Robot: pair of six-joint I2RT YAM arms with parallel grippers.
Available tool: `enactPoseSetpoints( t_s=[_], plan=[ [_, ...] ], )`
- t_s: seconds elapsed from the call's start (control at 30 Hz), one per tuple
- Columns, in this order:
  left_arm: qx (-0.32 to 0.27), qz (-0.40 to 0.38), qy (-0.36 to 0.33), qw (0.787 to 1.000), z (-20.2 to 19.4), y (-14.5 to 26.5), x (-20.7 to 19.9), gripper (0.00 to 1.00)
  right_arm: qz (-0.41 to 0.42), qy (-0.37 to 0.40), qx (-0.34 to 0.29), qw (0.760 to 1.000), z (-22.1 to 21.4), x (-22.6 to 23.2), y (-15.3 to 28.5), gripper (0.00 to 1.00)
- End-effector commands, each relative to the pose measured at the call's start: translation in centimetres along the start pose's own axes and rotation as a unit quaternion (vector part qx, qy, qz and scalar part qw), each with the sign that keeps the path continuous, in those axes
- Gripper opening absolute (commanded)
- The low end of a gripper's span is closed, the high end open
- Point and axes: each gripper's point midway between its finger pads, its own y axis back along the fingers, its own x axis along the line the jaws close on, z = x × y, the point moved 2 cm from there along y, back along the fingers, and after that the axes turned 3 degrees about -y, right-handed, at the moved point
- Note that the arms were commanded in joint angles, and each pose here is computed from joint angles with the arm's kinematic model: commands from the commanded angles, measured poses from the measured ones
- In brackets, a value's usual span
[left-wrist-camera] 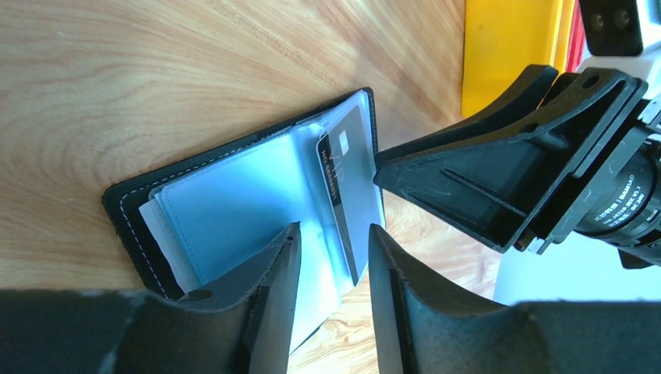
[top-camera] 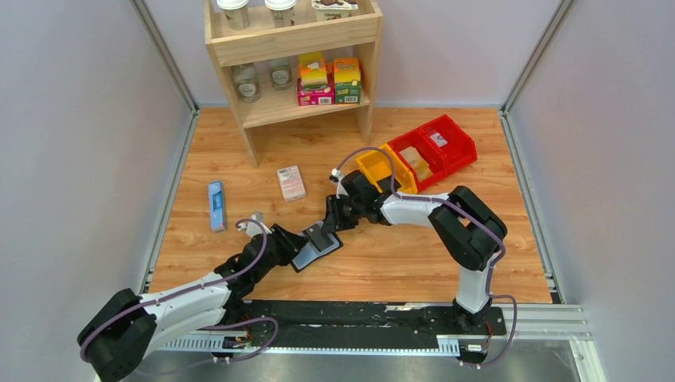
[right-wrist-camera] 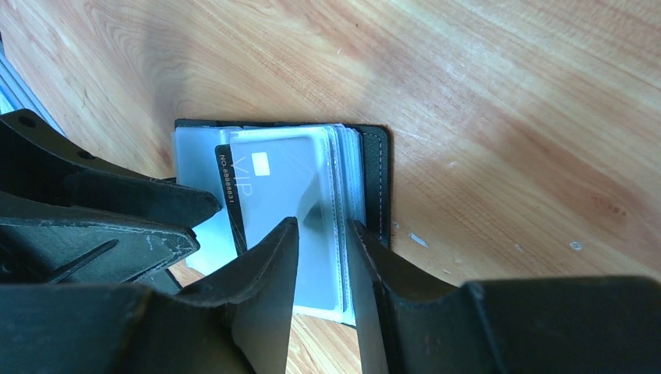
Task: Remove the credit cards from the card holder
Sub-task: Remove the credit card from the card holder.
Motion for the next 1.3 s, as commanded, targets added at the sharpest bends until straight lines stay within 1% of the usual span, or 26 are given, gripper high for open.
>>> enactPoseSetpoints(
  t_s=[0.0, 0.2, 0.37, 0.4, 0.5, 0.57, 0.7, 1.0, 1.17, 1.2, 1.27],
  plan=[
    [-0.015, 0.025, -0.008, 1.000, -0.3, 0.2, 3.3, 0.47, -0.040, -0.013, 0.041, 0.998, -2.8, -2.6, -1.0, 0.36],
    [-0.022, 0.010, -0.024, 0.999, 0.1, -0.2, 2.2, 0.48, -0.039, -0.014, 0.043, 0.998, -2.9, -2.7, -1.1, 0.36],
    [-0.013, 0.003, -0.026, 1.000, -0.2, -0.7, 1.6, 0.48, -0.038, -0.013, 0.045, 0.998, -3.0, -2.6, -1.2, 0.35],
    [-0.015, -0.007, -0.024, 1.000, 0.1, -1.0, 0.4, 0.48, -0.037, -0.012, 0.044, 0.998, -2.9, -2.5, -1.2, 0.35],
    [-0.013, -0.009, -0.023, 1.000, 0.2, -1.3, 0.0, 0.47, -0.036, -0.013, 0.045, 0.998, -2.9, -2.6, -1.1, 0.33],
    [-0.012, -0.005, -0.022, 1.000, 0.1, -1.4, 0.1, 0.43, -0.036, -0.013, 0.045, 0.998, -2.9, -2.6, -1.2, 0.32],
    [-0.014, -0.004, -0.014, 1.000, 0.1, -1.6, 0.1, 0.38, -0.036, -0.014, 0.049, 0.998, -3.1, -2.7, -1.3, 0.30],
    [-0.015, -0.010, -0.009, 1.000, 0.0, -2.1, -0.1, 0.31, -0.033, -0.012, 0.049, 0.998, -3.0, -2.6, -1.3, 0.29],
    [-0.010, -0.013, -0.001, 1.000, -0.2, -2.1, -0.1, 0.19, -0.034, -0.013, 0.051, 0.998, -3.3, -2.7, -1.3, 0.29],
    [-0.010, -0.014, 0.000, 1.000, -0.2, -2.0, -0.1, 0.18, -0.035, -0.014, 0.048, 0.998, -3.1, -2.7, -1.3, 0.29],
    [-0.009, -0.015, 0.001, 1.000, -0.2, -1.9, 0.0, 0.12, -0.036, -0.014, 0.047, 0.998, -3.2, -2.8, -1.3, 0.29]
  ],
)
